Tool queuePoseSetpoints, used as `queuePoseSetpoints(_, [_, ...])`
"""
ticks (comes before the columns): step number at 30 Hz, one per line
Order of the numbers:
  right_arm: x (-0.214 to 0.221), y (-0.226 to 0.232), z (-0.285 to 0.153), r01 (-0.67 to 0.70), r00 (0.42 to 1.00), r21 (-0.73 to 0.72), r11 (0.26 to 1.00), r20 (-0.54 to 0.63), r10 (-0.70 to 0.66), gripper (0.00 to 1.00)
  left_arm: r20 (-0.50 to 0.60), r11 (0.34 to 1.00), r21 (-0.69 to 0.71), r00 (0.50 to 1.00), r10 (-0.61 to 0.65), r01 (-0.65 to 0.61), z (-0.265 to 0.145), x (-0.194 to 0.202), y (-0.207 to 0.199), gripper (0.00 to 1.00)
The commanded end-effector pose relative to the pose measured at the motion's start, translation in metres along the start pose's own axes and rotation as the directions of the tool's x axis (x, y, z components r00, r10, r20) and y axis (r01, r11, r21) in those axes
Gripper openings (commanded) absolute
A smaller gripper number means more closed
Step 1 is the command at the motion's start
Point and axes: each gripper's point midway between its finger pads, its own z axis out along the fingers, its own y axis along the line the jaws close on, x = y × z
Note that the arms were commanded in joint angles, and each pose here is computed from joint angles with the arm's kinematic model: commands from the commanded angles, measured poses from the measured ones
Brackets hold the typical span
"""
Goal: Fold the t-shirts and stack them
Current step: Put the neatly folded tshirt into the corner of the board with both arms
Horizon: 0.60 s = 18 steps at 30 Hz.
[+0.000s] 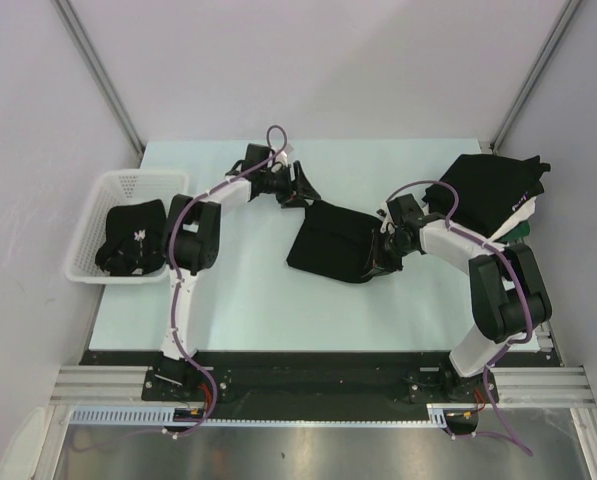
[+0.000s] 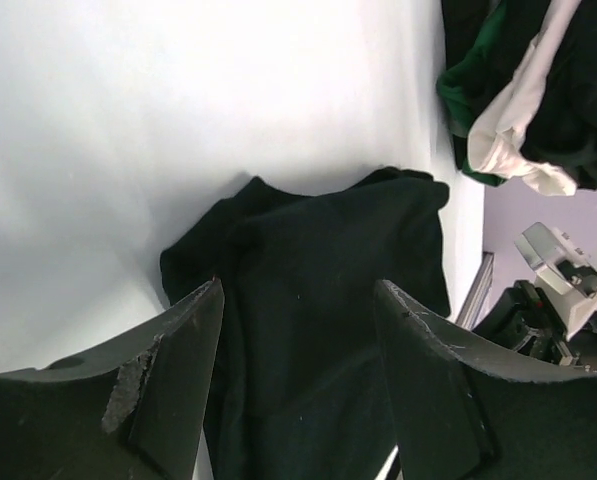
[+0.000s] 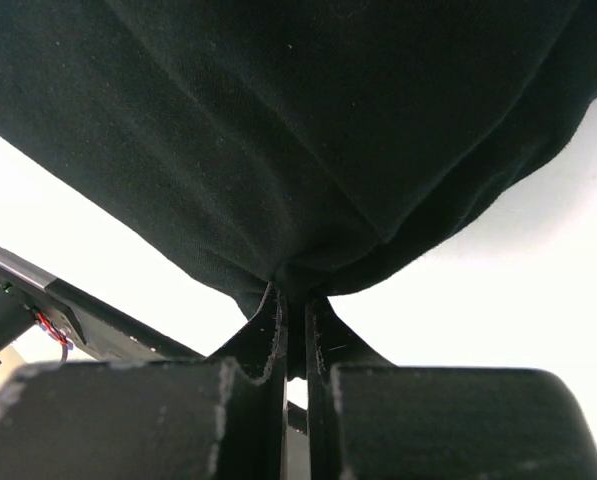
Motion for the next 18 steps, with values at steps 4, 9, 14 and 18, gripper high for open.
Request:
queuePoseSetpoints(4, [0.005,0.009,-0.011,-0.006,1.000,-0.020,1.000,0.001,0.006,0.00,-0.054,0.997,-0.043,0.997,0.058,-0.061,0.011,0.002,0.001,0.68])
queuePoseSetpoints(9, [0.004,0.010,-0.010,-0.008,1.000,-0.028,1.000,0.002,0.008,0.00,-0.039,0.991,-0.113,0.997,0.073,-0.077,0.002,-0.003,0.004,0.68])
queuePoseSetpoints(14, [0.004,0.010,-0.007,-0.013,1.000,-0.030,0.999,-0.004,0.013,0.00,-0.021,0.981,-0.155,0.993,0.115,-0.117,-0.008,-0.012,0.000,0.68])
queuePoseSetpoints(18, [0.004,0.011,-0.004,-0.016,1.000,-0.036,0.999,-0.010,0.015,0.00,-0.060,0.971,-0.202,0.991,0.118,-0.127,-0.012,-0.008,0.010,0.68])
